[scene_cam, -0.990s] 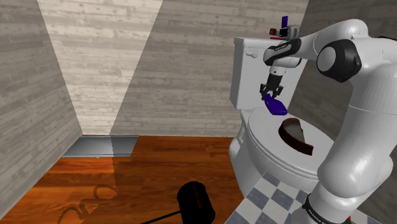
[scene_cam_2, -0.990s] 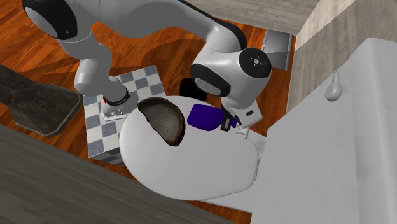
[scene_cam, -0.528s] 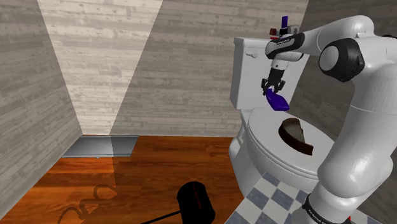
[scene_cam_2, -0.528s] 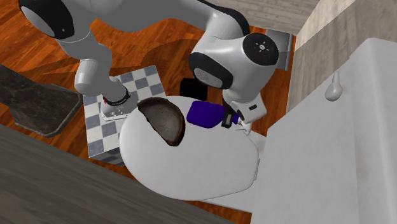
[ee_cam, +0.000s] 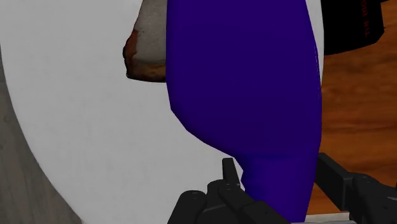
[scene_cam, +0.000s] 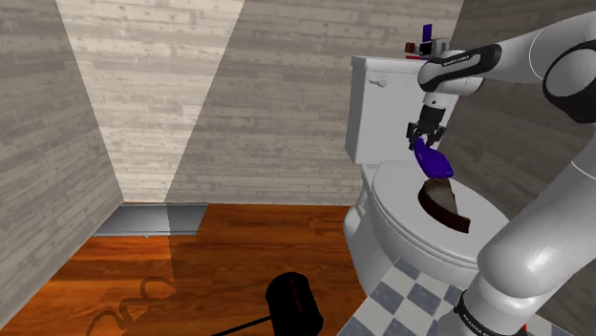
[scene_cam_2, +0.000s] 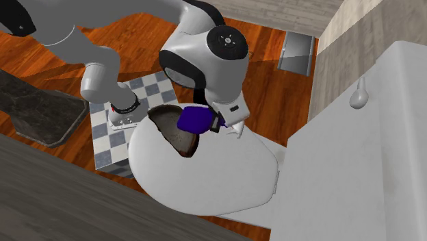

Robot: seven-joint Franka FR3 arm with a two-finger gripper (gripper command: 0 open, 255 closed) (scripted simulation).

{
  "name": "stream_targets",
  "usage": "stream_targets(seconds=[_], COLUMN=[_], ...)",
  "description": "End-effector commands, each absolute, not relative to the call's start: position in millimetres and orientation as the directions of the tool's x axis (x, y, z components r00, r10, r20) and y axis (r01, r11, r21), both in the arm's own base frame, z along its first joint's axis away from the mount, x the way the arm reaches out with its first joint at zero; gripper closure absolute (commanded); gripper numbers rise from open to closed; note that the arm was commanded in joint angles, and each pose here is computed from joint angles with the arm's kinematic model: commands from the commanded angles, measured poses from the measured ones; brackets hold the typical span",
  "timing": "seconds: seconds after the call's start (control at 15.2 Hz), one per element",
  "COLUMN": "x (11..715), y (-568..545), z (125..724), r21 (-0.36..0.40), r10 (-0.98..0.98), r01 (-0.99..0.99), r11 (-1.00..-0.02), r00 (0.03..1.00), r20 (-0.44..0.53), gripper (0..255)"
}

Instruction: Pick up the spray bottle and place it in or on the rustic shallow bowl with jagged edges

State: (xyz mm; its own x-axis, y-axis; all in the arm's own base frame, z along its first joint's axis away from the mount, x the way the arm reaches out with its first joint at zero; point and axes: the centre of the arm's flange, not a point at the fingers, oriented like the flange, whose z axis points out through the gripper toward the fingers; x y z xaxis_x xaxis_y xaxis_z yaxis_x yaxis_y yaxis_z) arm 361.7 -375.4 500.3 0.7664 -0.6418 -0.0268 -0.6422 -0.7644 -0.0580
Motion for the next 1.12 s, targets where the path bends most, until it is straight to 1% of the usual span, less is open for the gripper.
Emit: stream_targets(seconds=[0.0,0.59,1.06], x=[338,239,239], y=[-361,-301,-301], z=[497,498,461], r21=[-0.058,-0.058,-0.058], r10=[-0.641,-0.641,-0.641], r01=[-0.641,-0.641,-0.641], r11=[-0.765,-0.765,-0.765], r00=[0.767,0.767,0.767], r20=[-0.027,-0.027,-0.027], gripper=[255,255,255])
